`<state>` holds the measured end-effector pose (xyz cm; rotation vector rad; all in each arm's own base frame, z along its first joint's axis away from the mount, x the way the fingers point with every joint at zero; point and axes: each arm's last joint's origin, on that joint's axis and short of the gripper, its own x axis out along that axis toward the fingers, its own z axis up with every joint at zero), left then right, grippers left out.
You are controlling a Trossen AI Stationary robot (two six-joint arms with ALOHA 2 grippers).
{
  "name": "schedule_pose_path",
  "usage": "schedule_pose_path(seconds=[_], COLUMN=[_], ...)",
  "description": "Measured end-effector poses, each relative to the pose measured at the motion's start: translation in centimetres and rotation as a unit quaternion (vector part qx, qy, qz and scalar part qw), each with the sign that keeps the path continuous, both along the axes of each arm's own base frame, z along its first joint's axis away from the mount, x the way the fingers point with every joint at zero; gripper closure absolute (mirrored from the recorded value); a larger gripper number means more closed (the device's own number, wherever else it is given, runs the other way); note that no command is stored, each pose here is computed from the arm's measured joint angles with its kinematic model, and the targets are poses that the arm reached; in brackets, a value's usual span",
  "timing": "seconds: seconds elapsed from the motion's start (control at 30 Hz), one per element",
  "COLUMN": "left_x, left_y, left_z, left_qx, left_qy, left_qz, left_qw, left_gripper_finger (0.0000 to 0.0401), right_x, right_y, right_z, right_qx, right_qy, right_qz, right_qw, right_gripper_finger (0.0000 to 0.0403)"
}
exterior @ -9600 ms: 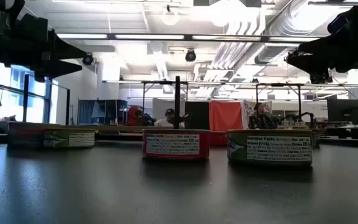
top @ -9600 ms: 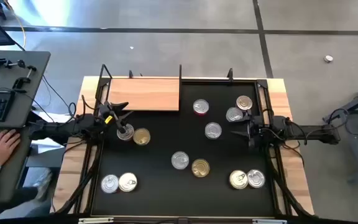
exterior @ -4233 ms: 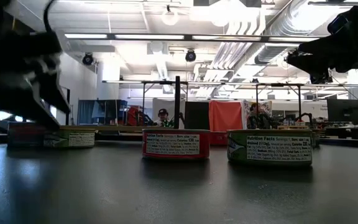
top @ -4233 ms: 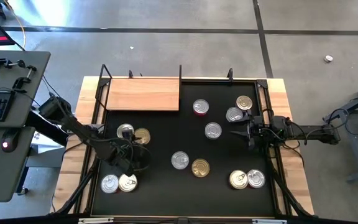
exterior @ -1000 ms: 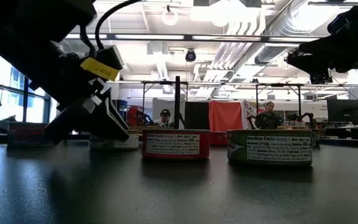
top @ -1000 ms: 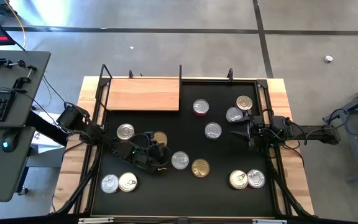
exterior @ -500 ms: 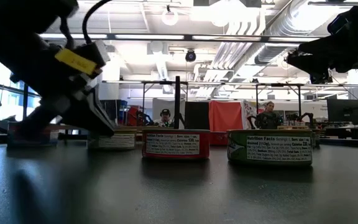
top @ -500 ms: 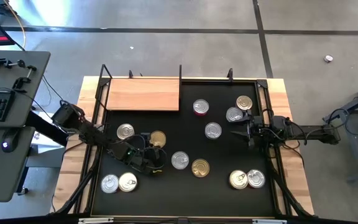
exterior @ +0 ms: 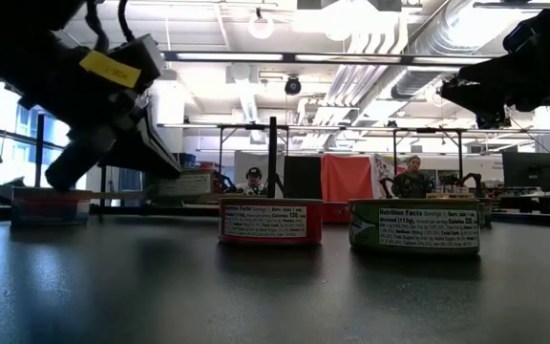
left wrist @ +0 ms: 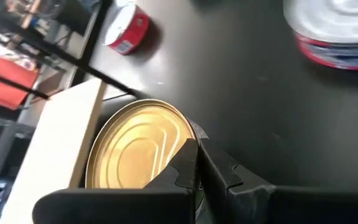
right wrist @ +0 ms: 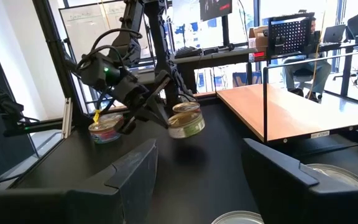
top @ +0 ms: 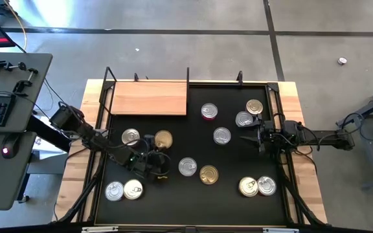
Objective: Stack canned seafood by type on shelf
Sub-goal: Put the green tuna can on the shelf
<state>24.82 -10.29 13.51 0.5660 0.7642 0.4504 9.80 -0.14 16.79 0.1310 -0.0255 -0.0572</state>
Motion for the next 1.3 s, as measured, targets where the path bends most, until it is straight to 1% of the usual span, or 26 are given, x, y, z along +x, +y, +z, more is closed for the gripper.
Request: schedule_pose_path(seconds=[0.17, 0.23, 0.33, 0.47, 0.53, 0.63, 0.77, 0.87, 0.97, 1.13, 1.3], left_x=[1.1, 1.9, 3.0, 3.6, 3.7, 3.9, 4.0, 4.1, 4.3, 4.6, 4.7], left_y=[2.7, 4.3, 7.3, 12.1, 14.8, 18.2, 21.4, 23.1, 24.2, 25.3, 26.1], left_z=[0.9, 1.7, 3.1, 4.0, 4.3, 4.1, 3.5, 2.9, 2.0, 1.2, 1.1], left_qx=[0.017, 0.025, 0.021, -0.005, -0.033, -0.075, -0.085, -0.096, -0.093, -0.086, -0.083], left_qy=[0.0, 0.001, 0.005, -0.003, -0.015, -0.035, -0.053, -0.069, -0.075, -0.095, -0.124], left_qz=[0.044, 0.062, 0.085, 0.117, 0.123, 0.107, 0.091, 0.076, 0.074, 0.078, 0.07], left_qw=[0.999, 0.998, 0.996, 0.993, 0.992, 0.991, 0.991, 0.99, 0.99, 0.989, 0.986], left_gripper_finger=[0.04, 0.04, 0.04, 0.04, 0.04, 0.0401, 0.0401, 0.0401, 0.0401, 0.0401, 0.0401], right_x=[0.0, 0.0, 0.0, 0.0, 0.0, 0.0, 0.0, 0.0, 0.0, 0.0, 0.0], right_y=[0.0, 0.0, 0.0, 0.0, 0.0, 0.0, 0.0, 0.0, 0.0, 0.0, 0.0], right_z=[0.0, 0.0, 0.0, 0.0, 0.0, 0.0, 0.0, 0.0, 0.0, 0.0, 0.0], right_qx=[0.0, 0.0, 0.0, 0.0, 0.0, 0.0, 0.0, 0.0, 0.0, 0.0, 0.0], right_qy=[0.0, 0.0, 0.0, 0.0, 0.0, 0.0, 0.0, 0.0, 0.0, 0.0, 0.0], right_qz=[0.0, 0.0, 0.0, 0.0, 0.0, 0.0, 0.0, 0.0, 0.0, 0.0, 0.0], right_qw=[1.0, 1.0, 1.0, 1.0, 1.0, 1.0, 1.0, 1.0, 1.0, 1.0, 1.0], right_gripper_finger=[0.0179, 0.0179, 0.0179, 0.0179, 0.0179, 0.0179, 0.0179, 0.0179, 0.0179, 0.0179, 0.0179])
